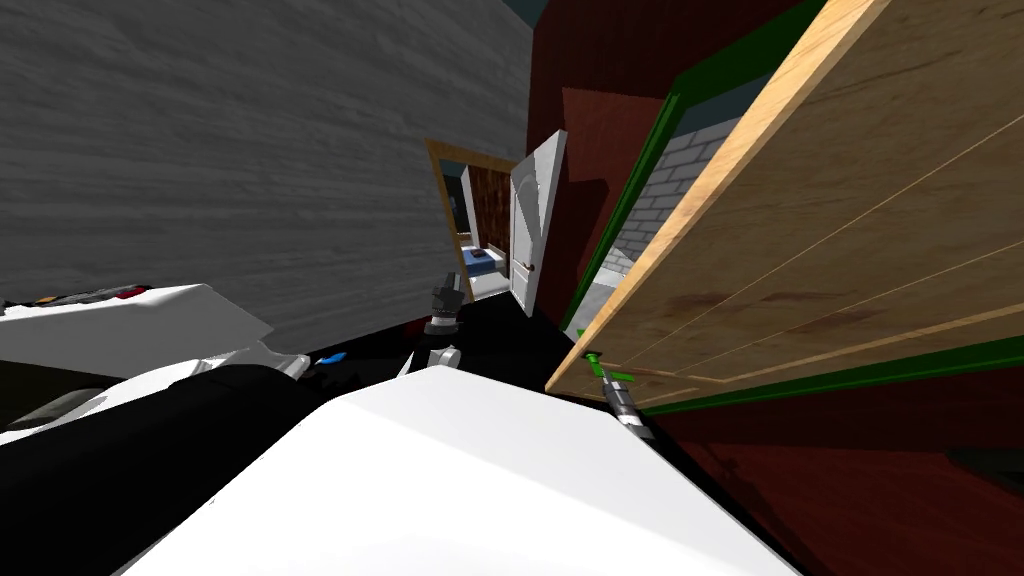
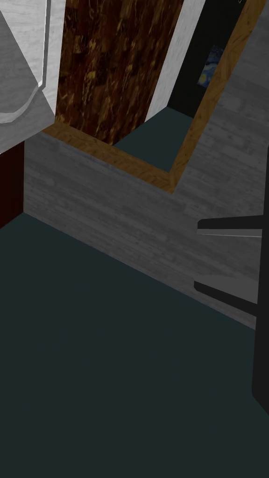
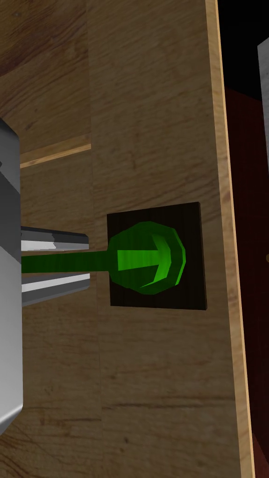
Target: Pull the door open
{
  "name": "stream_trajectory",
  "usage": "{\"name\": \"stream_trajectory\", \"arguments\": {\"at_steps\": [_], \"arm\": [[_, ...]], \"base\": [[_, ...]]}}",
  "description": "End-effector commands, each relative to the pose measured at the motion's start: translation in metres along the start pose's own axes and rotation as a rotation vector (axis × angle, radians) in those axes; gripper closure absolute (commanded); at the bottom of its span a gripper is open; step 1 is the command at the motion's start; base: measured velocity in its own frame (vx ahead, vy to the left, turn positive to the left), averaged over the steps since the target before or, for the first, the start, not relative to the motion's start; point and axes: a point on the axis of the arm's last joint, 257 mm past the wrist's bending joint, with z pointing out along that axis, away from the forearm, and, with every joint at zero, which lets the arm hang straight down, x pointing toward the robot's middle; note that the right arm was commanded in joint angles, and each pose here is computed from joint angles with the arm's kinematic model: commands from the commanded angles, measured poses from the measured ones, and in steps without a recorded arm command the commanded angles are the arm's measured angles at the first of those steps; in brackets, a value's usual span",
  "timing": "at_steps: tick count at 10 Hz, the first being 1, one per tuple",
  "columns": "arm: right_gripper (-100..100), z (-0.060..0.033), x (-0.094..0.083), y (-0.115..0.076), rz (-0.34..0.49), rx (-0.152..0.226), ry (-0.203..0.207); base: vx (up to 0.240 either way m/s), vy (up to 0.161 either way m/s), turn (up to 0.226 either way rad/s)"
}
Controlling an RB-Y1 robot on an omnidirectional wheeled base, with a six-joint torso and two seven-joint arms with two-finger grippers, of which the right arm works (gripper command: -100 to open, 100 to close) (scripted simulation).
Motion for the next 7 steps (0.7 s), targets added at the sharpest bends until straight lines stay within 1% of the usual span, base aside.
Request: {"name": "stream_trajectory", "arguments": {"at_steps": [1,4,5,6,7], "arm": [[100,0.008,0.007,-0.001,0.003,0.002,0.011],[100,0.0179,0.01,-0.001,0.001,0.004,0.018],[100,0.016,0.009,-0.002,0.001,0.005,0.015],[100,0.0097,0.008,-0.004,0.002,0.008,0.014],[100,0.0055,0.006,-0.004,0.003,0.008,0.012]], "base": [[-0.193,-0.081,0.104],[-0.17,-0.089,0.068],[-0.072,-0.049,0.031],[-0.117,-0.04,0.204],[-0.176,-0.071,0.251]]}}
